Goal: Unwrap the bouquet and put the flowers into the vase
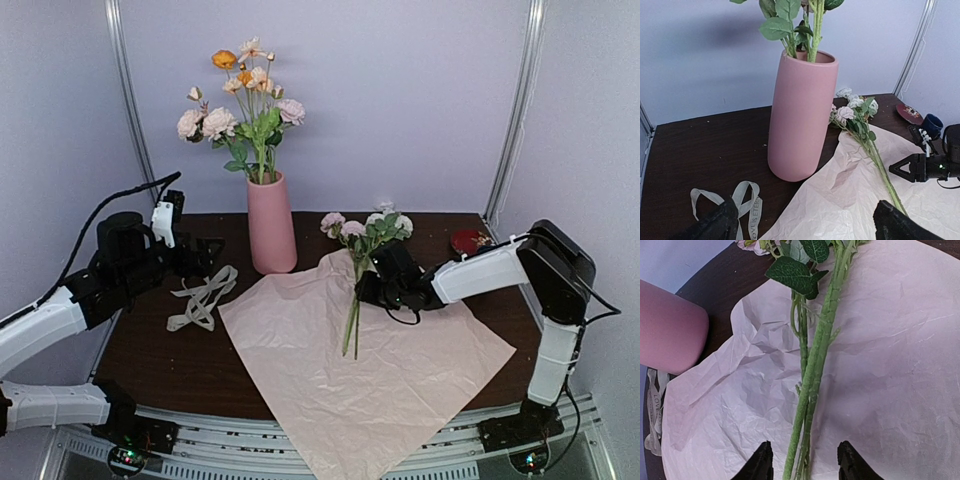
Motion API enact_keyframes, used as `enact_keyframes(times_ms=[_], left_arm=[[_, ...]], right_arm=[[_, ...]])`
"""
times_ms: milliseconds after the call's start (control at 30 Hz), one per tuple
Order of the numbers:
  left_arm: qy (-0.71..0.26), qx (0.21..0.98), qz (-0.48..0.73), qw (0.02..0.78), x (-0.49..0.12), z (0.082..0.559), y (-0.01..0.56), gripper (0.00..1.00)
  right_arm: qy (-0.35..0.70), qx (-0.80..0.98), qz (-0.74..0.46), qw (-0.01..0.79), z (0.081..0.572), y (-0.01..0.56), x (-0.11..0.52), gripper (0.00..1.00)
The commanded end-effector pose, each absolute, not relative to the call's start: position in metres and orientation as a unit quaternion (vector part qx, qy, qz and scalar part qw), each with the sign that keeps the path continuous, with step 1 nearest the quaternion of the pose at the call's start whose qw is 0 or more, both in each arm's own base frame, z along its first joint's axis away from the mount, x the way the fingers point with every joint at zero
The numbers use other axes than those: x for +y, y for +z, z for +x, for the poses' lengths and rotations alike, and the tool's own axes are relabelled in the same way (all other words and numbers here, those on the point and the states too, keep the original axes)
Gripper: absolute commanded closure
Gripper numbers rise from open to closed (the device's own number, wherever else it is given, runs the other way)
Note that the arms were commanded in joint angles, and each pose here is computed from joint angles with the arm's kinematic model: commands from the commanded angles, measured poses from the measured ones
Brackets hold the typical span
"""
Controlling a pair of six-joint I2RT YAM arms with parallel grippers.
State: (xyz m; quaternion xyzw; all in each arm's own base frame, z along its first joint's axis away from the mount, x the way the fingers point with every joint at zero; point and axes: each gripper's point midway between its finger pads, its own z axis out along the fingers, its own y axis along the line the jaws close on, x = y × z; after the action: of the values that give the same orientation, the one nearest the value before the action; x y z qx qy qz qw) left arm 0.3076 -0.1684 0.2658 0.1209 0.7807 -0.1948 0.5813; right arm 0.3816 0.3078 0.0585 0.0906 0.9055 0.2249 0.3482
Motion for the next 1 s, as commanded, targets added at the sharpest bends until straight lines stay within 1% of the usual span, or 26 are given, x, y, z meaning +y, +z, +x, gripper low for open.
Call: enact_keyframes(times_ms=[0,167,367,433,600,767,867,967], left_arm=[[-0.211,0.76,0.116,0.603,-0.17,0.31,0.282,0.02],[-0.215,0.763,0.117,0.599,-0.173,0.311,0.279,0.02],[-0.217,0.764,0.116,0.596,-0.174,0.311,0.277,0.02],[-0.219,0.765,0.116,0.595,-0.174,0.311,0.277,0.02],[-0.22,0.767,0.117,0.591,-0.174,0.31,0.275,0.02],[-0.224,0.766,0.117,0.591,-0.175,0.31,0.276,0.02],[-0.229,0.764,0.12,0.591,-0.177,0.309,0.277,0.03],[-0.233,0.764,0.121,0.59,-0.179,0.309,0.276,0.02]], right_arm=[[0.245,0.899,0.1,0.349,0.396,0.062,0.319,0.56],[0.234,0.906,0.098,0.338,0.399,0.05,0.323,0.6],[0.226,0.913,0.097,0.324,0.396,0.035,0.323,0.69],[0.222,0.917,0.098,0.318,0.395,0.029,0.322,0.73],[0.227,0.912,0.109,0.323,0.392,0.033,0.317,0.88],[0.293,0.873,0.125,0.369,0.385,0.078,0.311,0.98],[0.348,0.839,0.114,0.402,0.375,0.118,0.309,0.99],[0.388,0.815,0.082,0.423,0.358,0.148,0.307,0.99]])
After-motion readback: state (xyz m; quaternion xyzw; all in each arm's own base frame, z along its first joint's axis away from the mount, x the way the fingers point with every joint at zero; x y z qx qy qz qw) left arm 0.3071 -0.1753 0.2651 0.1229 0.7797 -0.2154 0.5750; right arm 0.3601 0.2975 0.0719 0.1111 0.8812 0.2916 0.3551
